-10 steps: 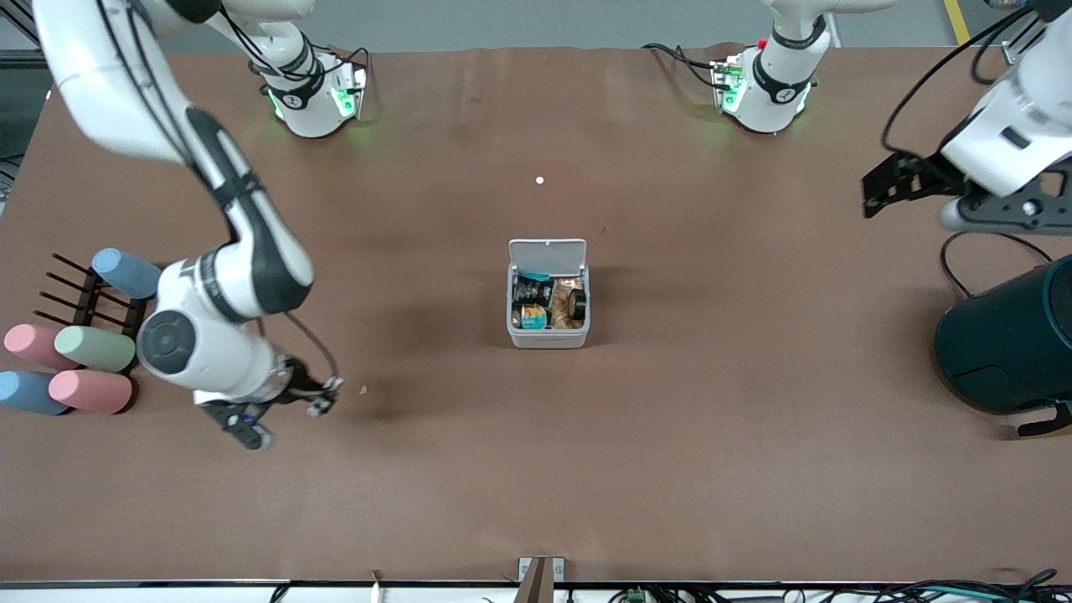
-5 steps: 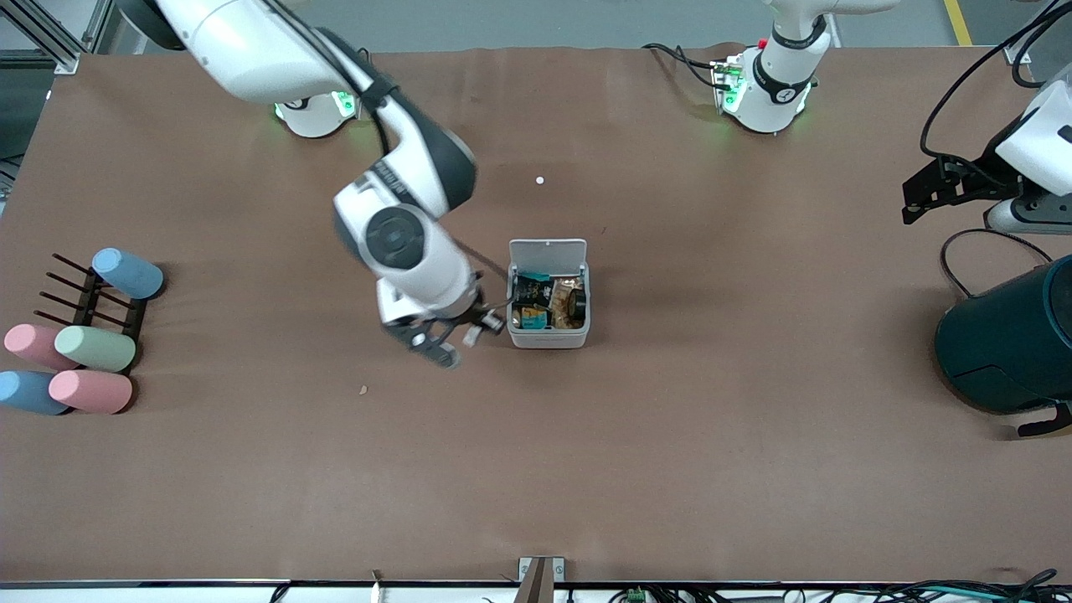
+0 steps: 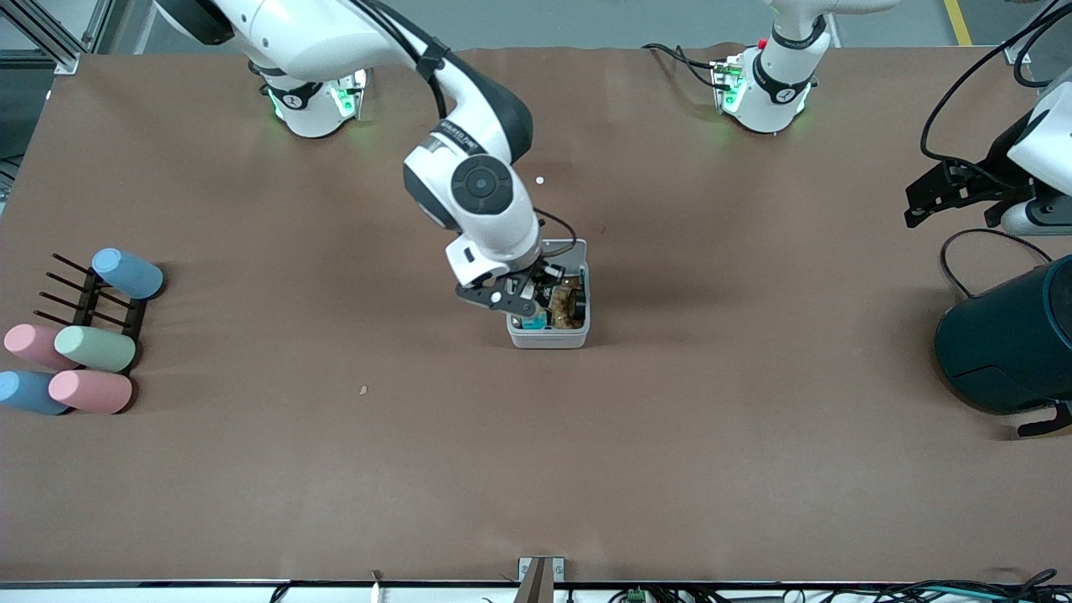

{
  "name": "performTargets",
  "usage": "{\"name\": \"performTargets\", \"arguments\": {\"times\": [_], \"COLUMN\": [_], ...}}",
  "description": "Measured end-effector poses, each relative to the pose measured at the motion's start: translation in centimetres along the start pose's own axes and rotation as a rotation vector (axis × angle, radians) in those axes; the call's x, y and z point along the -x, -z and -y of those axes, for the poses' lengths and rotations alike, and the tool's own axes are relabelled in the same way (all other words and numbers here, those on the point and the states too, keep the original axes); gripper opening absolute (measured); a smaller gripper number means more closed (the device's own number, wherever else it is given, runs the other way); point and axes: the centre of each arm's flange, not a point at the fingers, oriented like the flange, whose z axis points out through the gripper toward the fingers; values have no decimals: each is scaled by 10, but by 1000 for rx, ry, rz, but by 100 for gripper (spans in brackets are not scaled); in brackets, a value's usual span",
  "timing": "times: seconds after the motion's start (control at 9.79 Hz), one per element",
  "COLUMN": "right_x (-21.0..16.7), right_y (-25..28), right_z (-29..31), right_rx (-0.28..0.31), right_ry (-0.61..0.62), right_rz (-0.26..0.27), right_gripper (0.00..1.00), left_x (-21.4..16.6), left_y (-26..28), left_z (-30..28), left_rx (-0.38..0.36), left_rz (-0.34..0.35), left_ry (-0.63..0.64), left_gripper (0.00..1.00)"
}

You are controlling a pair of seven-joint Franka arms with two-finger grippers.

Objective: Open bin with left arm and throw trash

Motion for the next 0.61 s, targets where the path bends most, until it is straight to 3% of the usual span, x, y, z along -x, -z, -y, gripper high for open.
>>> {"name": "performTargets", "arguments": {"times": [0.31, 0.41, 0.61], "right_x": [-1, -2, -5], "right_y": [-11, -16, -16], "right_z": [-1, -1, -3], "right_rx": [13, 18, 19], "right_ry": [6, 7, 3], "right_rz": [9, 12, 12], "right_gripper": [26, 42, 55], "left_x": [-2, -2, -2], "left_y": [-1, -1, -2], "left_z": [17, 14, 11], "left_rx": [18, 19, 19], "left_rz": [3, 4, 3], "left_ry": [36, 36, 33], "left_gripper": [100, 100, 100]}}
